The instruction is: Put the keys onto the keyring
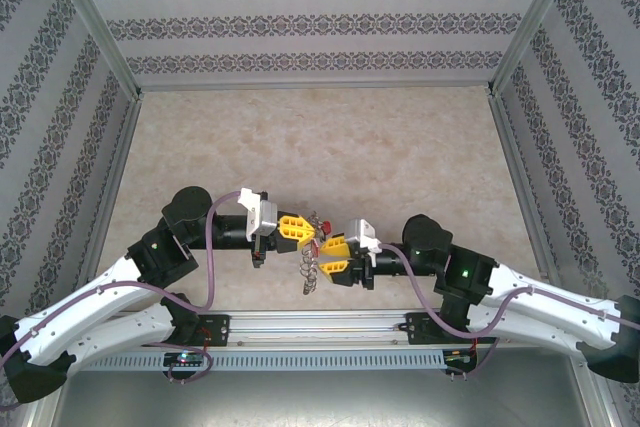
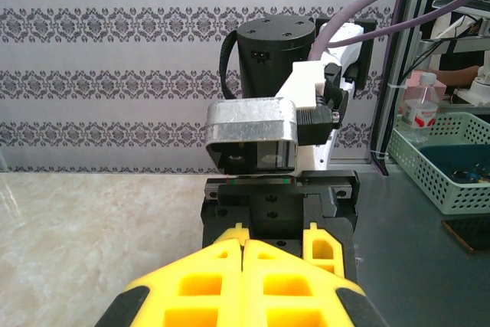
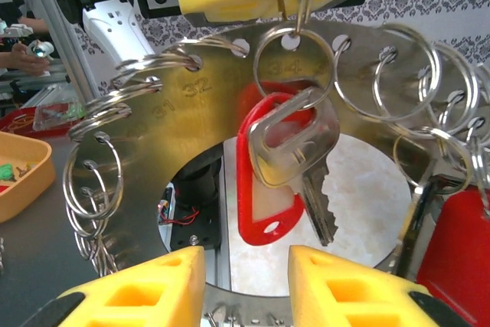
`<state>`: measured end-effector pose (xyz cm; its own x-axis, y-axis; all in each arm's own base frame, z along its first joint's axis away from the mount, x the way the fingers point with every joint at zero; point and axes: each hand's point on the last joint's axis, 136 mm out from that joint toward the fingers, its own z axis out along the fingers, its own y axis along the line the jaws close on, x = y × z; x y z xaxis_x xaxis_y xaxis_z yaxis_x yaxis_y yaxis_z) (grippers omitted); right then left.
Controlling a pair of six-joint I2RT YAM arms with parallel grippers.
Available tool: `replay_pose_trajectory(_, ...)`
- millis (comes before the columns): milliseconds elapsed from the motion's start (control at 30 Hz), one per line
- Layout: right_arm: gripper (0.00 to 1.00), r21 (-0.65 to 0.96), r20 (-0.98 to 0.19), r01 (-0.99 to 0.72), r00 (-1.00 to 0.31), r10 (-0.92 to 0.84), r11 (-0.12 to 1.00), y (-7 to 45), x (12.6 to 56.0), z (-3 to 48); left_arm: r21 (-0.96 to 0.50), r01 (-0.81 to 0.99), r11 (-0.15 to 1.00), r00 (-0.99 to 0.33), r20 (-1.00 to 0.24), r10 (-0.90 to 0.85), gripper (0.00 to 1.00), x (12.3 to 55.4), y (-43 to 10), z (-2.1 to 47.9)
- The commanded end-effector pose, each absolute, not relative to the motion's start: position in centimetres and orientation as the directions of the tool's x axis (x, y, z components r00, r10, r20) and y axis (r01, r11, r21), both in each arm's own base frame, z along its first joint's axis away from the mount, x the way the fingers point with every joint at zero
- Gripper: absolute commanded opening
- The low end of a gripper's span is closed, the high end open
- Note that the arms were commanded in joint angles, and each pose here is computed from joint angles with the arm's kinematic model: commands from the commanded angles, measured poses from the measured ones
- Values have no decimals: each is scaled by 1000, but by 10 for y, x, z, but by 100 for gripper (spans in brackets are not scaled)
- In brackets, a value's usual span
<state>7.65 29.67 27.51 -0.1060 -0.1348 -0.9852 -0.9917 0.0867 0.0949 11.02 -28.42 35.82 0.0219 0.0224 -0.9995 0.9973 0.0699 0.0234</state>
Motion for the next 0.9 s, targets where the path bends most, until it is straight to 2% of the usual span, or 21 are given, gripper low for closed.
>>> replay_pose_trajectory(0, 33, 27, -997, -997, -32, -63, 76, 301, 76, 307, 60, 996, 59, 63, -997, -43, 0, 108, -282, 376)
replay_pose_trajectory(200, 32, 26, -999, -997, -29, -43, 68, 307, 76, 312, 55, 997, 59, 57, -997, -43, 0, 108, -282, 375)
replay_pose_trajectory(467, 39, 27, -999, -999, -28, -33, 39, 314, 73, 316, 56, 996, 67, 59, -997, -42, 0, 110, -282, 374)
replay_pose_trajectory(567, 44, 27, -999, -998, -29, -33, 49, 314, 75, 316, 53, 996, 69, 56, -998, -40, 0, 110, -282, 373)
replay_pose_trajectory(867, 44, 19, -999, -993, -22, -30, 113, 312, 85, 317, 51, 997, 64, 54, -997, -46, 0, 109, -281, 374)
